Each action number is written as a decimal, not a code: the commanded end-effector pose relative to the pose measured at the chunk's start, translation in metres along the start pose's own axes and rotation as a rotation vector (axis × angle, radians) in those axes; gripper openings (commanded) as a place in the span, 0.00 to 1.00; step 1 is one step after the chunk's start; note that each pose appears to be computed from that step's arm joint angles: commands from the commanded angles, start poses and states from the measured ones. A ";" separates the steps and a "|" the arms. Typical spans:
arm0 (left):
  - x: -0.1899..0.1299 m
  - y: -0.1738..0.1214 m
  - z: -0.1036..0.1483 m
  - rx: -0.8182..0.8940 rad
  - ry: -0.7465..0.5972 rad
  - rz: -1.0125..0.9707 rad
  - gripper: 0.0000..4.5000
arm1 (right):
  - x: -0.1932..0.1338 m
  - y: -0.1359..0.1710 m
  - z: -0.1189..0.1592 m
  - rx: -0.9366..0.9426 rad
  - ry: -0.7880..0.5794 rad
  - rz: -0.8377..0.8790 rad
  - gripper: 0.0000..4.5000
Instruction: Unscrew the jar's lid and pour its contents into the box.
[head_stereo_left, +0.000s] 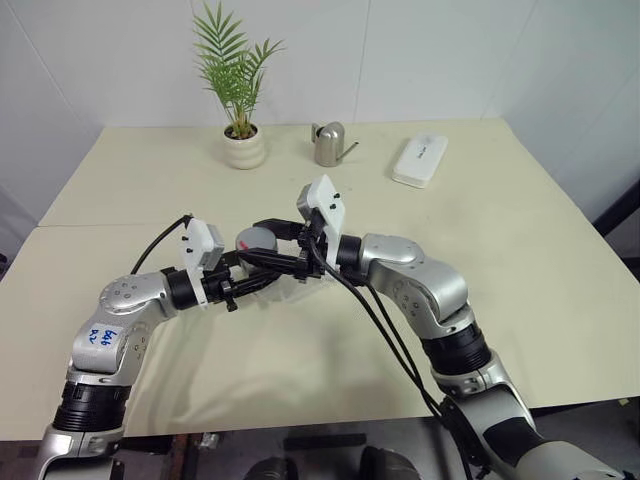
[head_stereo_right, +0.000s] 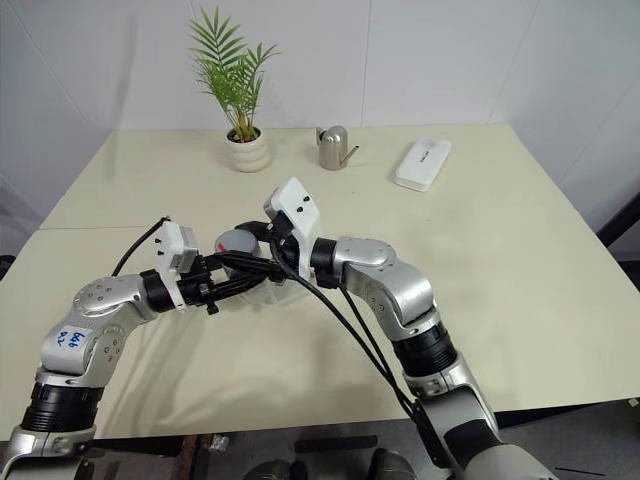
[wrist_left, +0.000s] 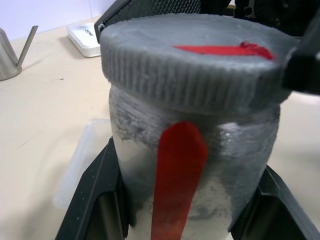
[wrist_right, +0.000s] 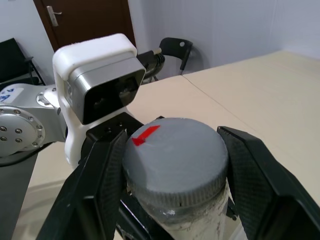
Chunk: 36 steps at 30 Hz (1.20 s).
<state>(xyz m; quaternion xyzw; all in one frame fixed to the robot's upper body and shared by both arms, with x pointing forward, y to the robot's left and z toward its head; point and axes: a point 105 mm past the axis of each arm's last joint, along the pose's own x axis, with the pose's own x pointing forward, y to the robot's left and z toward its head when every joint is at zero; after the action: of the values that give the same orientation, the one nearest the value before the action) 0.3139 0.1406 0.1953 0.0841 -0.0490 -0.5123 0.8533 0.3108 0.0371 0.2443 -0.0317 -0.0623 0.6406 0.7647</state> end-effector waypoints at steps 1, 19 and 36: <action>0.006 -0.020 0.033 0.045 -0.133 -0.177 0.43 | -0.011 0.022 0.022 -0.080 -0.033 0.257 0.56; 0.004 -0.035 0.043 0.016 -0.120 -0.393 0.43 | -0.045 0.006 0.047 -0.089 0.060 0.461 0.77; 0.005 -0.016 0.036 0.059 -0.096 -0.243 0.43 | -0.016 0.020 0.046 -0.097 -0.013 0.253 0.99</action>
<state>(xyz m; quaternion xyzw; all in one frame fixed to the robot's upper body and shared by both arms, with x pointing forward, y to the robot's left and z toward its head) 0.2962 0.1270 0.2182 0.0742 -0.0726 -0.6172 0.7799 0.2925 0.0168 0.2773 -0.0658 -0.0725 0.7259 0.6808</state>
